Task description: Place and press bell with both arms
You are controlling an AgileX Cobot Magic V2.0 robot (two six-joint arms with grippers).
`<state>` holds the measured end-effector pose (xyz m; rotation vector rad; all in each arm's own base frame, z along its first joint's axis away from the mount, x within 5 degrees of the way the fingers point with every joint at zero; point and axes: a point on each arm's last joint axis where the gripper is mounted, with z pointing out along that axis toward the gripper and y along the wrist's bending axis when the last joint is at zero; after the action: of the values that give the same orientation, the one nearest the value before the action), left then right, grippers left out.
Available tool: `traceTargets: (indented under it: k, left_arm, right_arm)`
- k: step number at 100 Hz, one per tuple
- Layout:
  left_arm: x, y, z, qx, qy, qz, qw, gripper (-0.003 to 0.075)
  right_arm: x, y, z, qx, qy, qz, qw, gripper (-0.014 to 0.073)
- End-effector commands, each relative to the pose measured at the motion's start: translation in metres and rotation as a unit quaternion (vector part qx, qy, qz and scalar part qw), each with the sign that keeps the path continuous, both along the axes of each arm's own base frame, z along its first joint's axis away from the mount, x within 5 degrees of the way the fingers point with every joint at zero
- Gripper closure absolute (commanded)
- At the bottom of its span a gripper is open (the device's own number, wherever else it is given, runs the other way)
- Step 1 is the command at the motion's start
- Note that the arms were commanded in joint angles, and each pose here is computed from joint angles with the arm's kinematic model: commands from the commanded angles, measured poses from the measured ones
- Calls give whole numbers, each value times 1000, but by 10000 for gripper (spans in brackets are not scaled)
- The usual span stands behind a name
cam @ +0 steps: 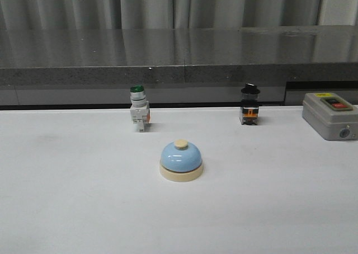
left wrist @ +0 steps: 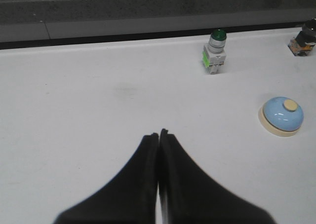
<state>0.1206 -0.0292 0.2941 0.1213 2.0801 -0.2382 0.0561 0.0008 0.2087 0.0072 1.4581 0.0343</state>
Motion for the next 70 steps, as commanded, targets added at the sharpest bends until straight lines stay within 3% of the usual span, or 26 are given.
traceTargets:
  k: [1,40,70]
  left_arm:
    - [-5,4,10,-13,-53,17,998,741]
    - [-36,19,-9,-7,-98,63,993,741]
    - [-51,26,-37,2,-246,94,965,741]
  right_arm:
    - [-4,-1,13,-3,-54,-5,999,655]
    - [-4,-1,13,-3,-54,-5,999,655]
    - [-4,-1,13,-3,-54,-5,999,655]
